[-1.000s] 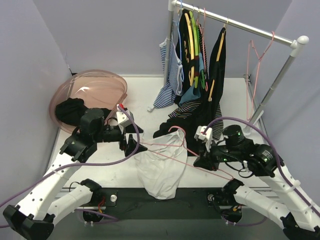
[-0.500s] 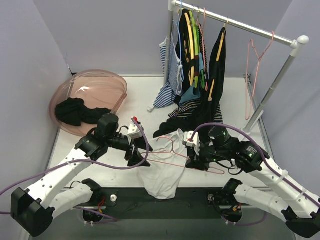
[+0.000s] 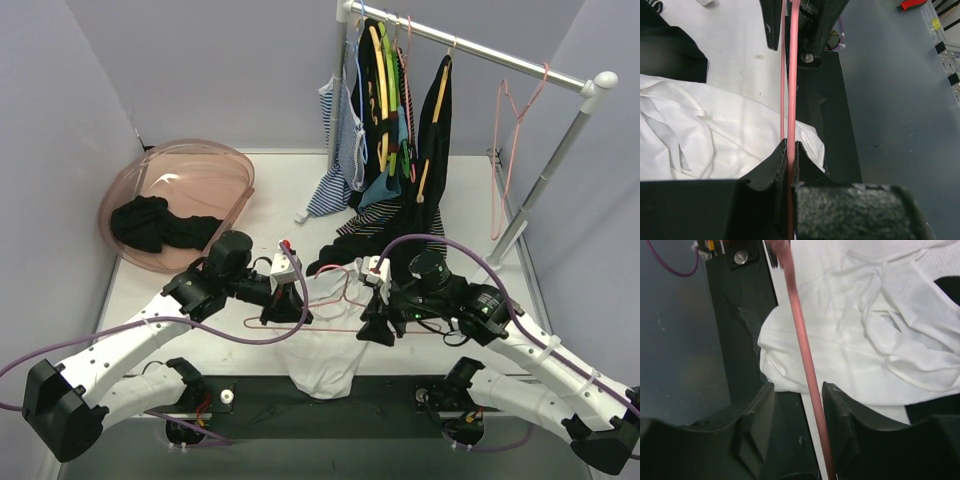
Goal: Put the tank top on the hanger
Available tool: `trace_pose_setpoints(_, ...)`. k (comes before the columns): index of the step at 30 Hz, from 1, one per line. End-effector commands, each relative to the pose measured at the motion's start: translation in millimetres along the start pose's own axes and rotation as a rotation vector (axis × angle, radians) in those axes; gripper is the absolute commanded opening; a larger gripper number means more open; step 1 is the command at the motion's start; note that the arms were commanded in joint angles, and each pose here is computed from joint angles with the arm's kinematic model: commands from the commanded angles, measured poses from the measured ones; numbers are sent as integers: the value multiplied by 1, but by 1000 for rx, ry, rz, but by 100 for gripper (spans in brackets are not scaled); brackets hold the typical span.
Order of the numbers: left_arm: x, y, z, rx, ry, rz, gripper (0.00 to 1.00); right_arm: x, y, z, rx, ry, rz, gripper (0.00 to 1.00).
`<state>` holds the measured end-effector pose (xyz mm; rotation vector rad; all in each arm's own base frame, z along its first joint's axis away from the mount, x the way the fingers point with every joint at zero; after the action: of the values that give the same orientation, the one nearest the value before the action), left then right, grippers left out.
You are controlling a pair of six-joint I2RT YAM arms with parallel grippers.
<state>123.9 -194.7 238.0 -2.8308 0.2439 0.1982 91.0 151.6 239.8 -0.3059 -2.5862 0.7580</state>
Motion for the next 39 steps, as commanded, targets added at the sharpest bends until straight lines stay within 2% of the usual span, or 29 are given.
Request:
trace_pose_setpoints(1,-2,-2,-23,-55,113,-39,0,4,16,-25,-144,37,-98,45)
trace_pose_setpoints(5,-4,3,-21,-56,101,-32,0,4,26,-49,-240,27,-152,46)
trace_pose_setpoints(8,-5,4,-19,-58,94,-35,0,8,30,-64,-275,22,-215,42)
trace_pose_setpoints(10,-4,4,-20,-62,93,-46,0,7,34,-66,-260,33,-239,26)
trace_pose_setpoints(11,-3,4,-19,-62,91,-53,0,9,34,-68,-258,28,-252,6)
trace_pose_setpoints(12,-2,4,-19,-61,93,-71,0,9,35,-67,-248,30,-253,0)
trace_pose_setpoints(14,-1,4,-18,-65,86,-100,0,8,32,-63,-225,22,-226,0)
trace_pose_setpoints(15,3,3,-16,-61,64,-168,0,6,28,-65,-233,21,-171,0)
trace_pose_setpoints(17,8,0,-11,-46,31,-243,17,3,18,-56,-172,9,-99,0)
trace_pose_setpoints(19,17,-6,-5,-42,-50,-358,50,0,7,-49,-93,36,-19,0)
trace_pose_setpoints(20,23,-11,-2,-36,-88,-450,75,-3,6,-46,-70,39,12,0)
trace_pose_setpoints(21,28,-18,3,-47,-161,-515,82,-6,5,-43,-51,51,36,0)
trace_pose_setpoints(23,38,-31,9,-68,-245,-628,87,-13,4,-33,-20,80,114,0)
trace_pose_setpoints(24,41,-35,15,-91,-343,-672,91,-17,4,-30,-20,113,146,0)
trace_pose_setpoints(25,51,-50,21,-115,-416,-757,91,-22,4,-25,-17,136,204,0)
trace_pose_setpoints(28,66,-64,40,-147,-620,-851,91,-32,2,-21,-45,195,289,0)
trace_pose_setpoints(30,78,-62,53,-116,-717,-888,90,-38,0,-20,-69,253,356,0)
trace_pose_setpoints(32,90,-60,54,-98,-758,-930,88,-44,-1,-18,-93,302,405,0)
trace_pose_setpoints(36,125,-48,66,25,-885,-1015,75,-48,-2,-16,-134,354,437,0)
trace_pose_setpoints(39,143,-28,66,124,-887,-1067,73,-49,-1,-15,-147,372,436,0)
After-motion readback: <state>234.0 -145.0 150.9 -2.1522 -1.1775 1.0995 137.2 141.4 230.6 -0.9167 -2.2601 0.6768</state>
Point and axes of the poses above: each gripper's point midway between its finger pads, its own y axis out along the fingers, its own x axis along the line the jaws close on, z = x × y, the point moved 9 cm from there along -y, back along the fingers, and after that the axes turned 10 degrees about y, right-handed, at the moved point
